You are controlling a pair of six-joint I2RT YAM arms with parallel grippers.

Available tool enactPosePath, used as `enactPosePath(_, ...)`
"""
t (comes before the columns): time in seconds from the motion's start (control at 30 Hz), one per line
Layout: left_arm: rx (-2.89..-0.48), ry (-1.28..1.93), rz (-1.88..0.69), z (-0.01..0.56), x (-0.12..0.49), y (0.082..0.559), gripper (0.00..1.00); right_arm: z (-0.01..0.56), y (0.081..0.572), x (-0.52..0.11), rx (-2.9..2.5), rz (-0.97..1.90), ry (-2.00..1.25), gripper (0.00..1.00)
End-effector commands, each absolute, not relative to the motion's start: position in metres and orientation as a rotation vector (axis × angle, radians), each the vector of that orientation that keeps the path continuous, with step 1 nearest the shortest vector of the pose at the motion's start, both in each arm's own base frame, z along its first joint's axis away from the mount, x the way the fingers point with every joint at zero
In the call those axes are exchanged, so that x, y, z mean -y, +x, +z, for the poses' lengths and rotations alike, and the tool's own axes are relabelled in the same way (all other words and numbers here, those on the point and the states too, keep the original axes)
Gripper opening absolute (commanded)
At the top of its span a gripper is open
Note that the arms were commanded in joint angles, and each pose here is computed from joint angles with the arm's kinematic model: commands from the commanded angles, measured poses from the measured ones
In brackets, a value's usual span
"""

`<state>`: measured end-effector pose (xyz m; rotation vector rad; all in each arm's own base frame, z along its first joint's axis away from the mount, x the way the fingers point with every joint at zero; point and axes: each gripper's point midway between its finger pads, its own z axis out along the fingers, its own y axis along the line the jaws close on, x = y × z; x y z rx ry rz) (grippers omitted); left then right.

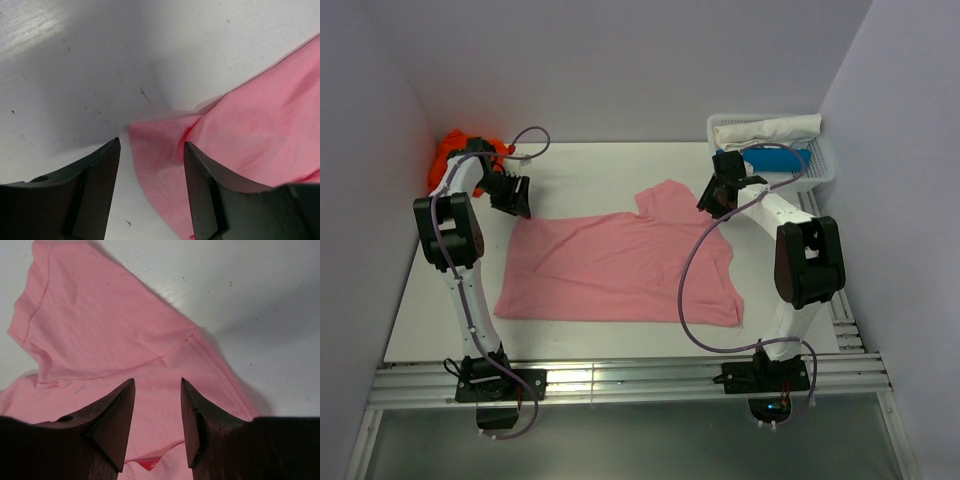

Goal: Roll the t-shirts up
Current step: Fold the tshirt

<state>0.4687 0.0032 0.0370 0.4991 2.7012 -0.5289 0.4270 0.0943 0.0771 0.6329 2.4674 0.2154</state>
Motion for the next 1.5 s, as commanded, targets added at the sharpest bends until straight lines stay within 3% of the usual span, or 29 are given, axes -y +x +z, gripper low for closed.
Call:
enactPosePath(0.0, -2.697, 0.529, -0.521, 0.034, 0.002, 0.47, 0.58, 0.079, 0.436, -0.1, -2.437, 0.242, 0.607, 0.49)
enactPosePath(0.13, -2.709, 0.543, -0.522, 0.03, 0.006, 0.465, 0.54, 0.075, 0.433, -0.099, -2.442, 0.236, 0.613, 0.48)
enactPosePath(0.43, -2.709, 0.513, -0.45, 0.037, 0.0, 0.467, 0.1, 0.065, 0.429, -0.096, -2.454, 0.215, 0.623, 0.48)
enactPosePath(0.8, -2.628, 0.424, -0.27, 0.066, -0.016, 0.475, 0.09, 0.045, 0.42, -0.09, -2.48, 0.169, 0.649, 0.47)
enactPosePath(1.03, -2.636, 0.418, -0.259, 0.066, -0.019, 0.476, 0.15, 0.03, 0.416, -0.081, -2.505, 0.1, 0.661, 0.46)
enactPosePath(1.2, -2.645, 0.4, -0.234, 0.064, -0.025, 0.481, 0.16, 0.024, 0.415, -0.08, -2.524, 0.09, 0.661, 0.36)
enactPosePath(1.23, -2.652, 0.39, -0.217, 0.062, -0.029, 0.482, 0.18, 0.025, 0.415, -0.079, -2.524, 0.087, 0.663, 0.29)
enactPosePath(1.33, -2.66, 0.382, -0.205, 0.06, -0.033, 0.483, 0.18, 0.023, 0.413, -0.076, -2.533, 0.062, 0.67, 0.22)
enactPosePath(1.37, -2.663, 0.381, -0.202, 0.059, -0.033, 0.483, 0.18, 0.023, 0.413, -0.074, -2.533, 0.059, 0.674, 0.13)
enactPosePath(1.47, -2.66, 0.374, -0.193, 0.059, -0.037, 0.485, 0.19, 0.026, 0.41, -0.074, -2.528, 0.06, 0.68, 0.07)
